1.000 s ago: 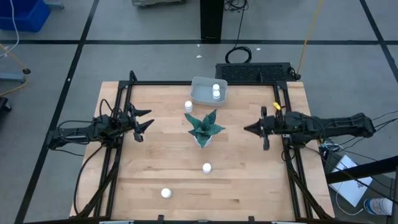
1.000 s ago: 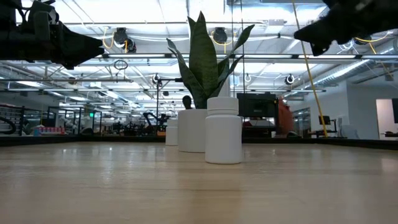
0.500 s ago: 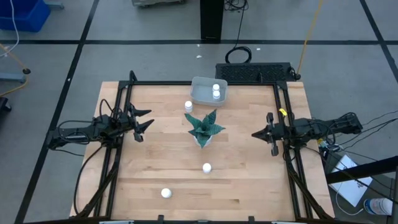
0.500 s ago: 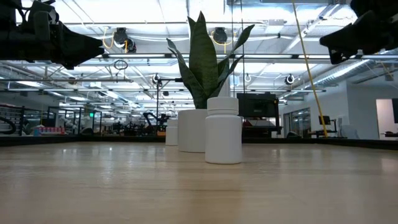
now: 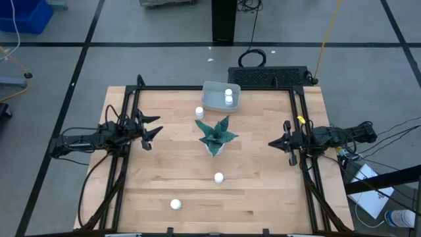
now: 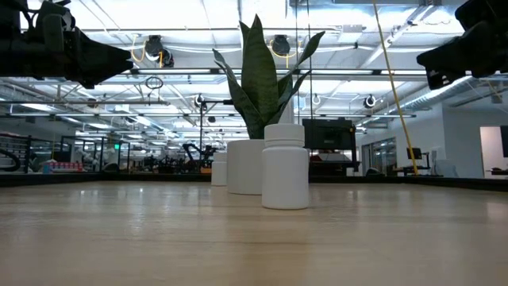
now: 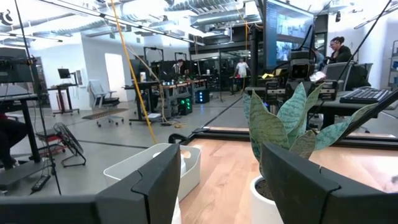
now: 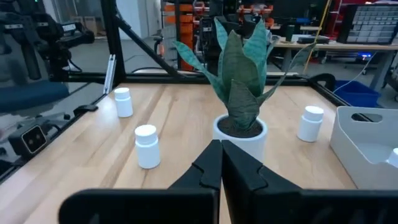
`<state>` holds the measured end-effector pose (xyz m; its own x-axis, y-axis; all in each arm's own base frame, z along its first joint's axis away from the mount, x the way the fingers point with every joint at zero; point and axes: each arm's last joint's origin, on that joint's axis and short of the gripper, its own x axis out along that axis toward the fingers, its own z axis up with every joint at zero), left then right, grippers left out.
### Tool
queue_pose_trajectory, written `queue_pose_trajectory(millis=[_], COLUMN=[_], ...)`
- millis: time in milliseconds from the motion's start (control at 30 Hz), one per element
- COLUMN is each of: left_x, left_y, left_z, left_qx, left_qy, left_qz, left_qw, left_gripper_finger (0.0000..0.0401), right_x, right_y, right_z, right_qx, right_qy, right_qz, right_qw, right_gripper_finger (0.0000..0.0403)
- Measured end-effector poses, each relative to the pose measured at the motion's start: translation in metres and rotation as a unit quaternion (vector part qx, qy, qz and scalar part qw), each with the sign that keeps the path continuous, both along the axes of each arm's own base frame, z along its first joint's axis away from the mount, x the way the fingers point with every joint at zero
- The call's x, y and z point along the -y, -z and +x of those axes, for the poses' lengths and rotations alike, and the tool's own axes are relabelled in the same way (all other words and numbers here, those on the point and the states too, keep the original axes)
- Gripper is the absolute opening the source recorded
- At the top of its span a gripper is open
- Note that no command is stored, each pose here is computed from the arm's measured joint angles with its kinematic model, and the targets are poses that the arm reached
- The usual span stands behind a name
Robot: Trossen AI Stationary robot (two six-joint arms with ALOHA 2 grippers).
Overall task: Pick and place pill bottles into a basket
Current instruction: Put the white medicine bottle into the gray bin
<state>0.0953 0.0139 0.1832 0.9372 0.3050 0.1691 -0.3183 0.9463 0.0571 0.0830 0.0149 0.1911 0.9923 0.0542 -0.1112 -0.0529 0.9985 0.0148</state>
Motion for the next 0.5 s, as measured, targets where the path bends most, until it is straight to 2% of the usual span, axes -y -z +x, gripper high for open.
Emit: queue_pose_trajectory(millis=[133,333,500], left_x=[0.0,0.0,0.0], left_y=[0.0,0.0,0.0], left_z=[0.0,0.0,0.0], left_qx=[0.0,0.0,0.0], left_qy=[0.0,0.0,0.0], left_qz=[0.0,0.0,0.0], left_qw=[1.0,1.0,1.0], left_gripper_finger=[0.0227,0.0227,0.0227], right_x=[-0.001,-0.003,-0.004], right_y=[0.001,0.021,0.027], right_z=[0.001,0.008,0.011], right_qx=[0.002,-0.009,0.016], right_qy=[-0.001,-0.005,-0.011], right_qz=[0.022,0.076,0.086], right_qw=[1.0,0.997,0.996], right_gripper_finger=[0.0,0.0,0.0])
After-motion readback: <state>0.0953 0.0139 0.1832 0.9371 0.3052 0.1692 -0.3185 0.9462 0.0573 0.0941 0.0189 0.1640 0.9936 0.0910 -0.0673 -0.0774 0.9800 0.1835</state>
